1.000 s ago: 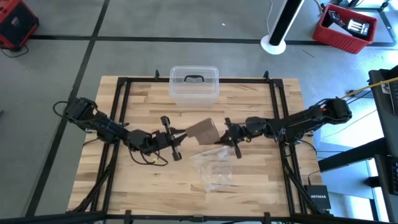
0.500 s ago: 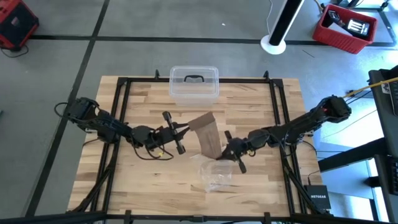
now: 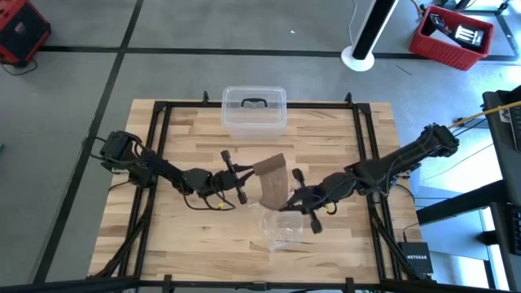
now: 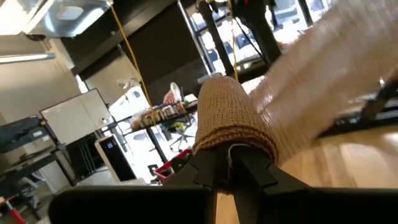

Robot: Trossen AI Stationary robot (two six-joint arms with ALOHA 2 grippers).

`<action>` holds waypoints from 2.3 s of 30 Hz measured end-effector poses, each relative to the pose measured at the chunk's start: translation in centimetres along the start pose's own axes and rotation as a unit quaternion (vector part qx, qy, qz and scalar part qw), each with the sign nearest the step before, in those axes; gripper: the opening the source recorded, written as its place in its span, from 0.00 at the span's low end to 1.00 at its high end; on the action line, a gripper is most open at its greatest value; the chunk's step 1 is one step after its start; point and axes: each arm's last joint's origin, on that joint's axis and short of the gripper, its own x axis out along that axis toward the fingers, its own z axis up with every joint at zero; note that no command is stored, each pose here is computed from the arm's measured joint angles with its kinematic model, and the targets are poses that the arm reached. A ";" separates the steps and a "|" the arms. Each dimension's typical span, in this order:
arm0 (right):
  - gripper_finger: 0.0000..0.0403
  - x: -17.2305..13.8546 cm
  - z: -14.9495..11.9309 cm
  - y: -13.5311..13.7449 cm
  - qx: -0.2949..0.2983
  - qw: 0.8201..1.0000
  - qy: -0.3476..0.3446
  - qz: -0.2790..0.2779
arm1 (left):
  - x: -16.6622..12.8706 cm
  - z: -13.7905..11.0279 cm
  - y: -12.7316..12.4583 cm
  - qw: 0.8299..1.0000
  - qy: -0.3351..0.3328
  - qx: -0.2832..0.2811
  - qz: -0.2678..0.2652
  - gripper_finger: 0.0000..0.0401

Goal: Roll bandage
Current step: Roll the brown bandage

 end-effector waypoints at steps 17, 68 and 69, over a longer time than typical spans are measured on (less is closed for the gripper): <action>0.03 -0.7 4.0 -10.1 0.031 0.990 -0.039 -0.133 | -1.0 0.9 -3.7 0.989 0.010 0.128 -0.073 0.05; 0.61 3.4 -3.8 -15.6 0.169 0.957 0.189 -0.138 | -2.2 3.1 -5.8 0.981 0.026 0.181 -0.066 0.05; 0.61 3.4 -3.9 -15.6 0.169 0.957 0.190 -0.138 | -2.2 3.1 -5.8 0.981 0.027 0.183 -0.067 0.05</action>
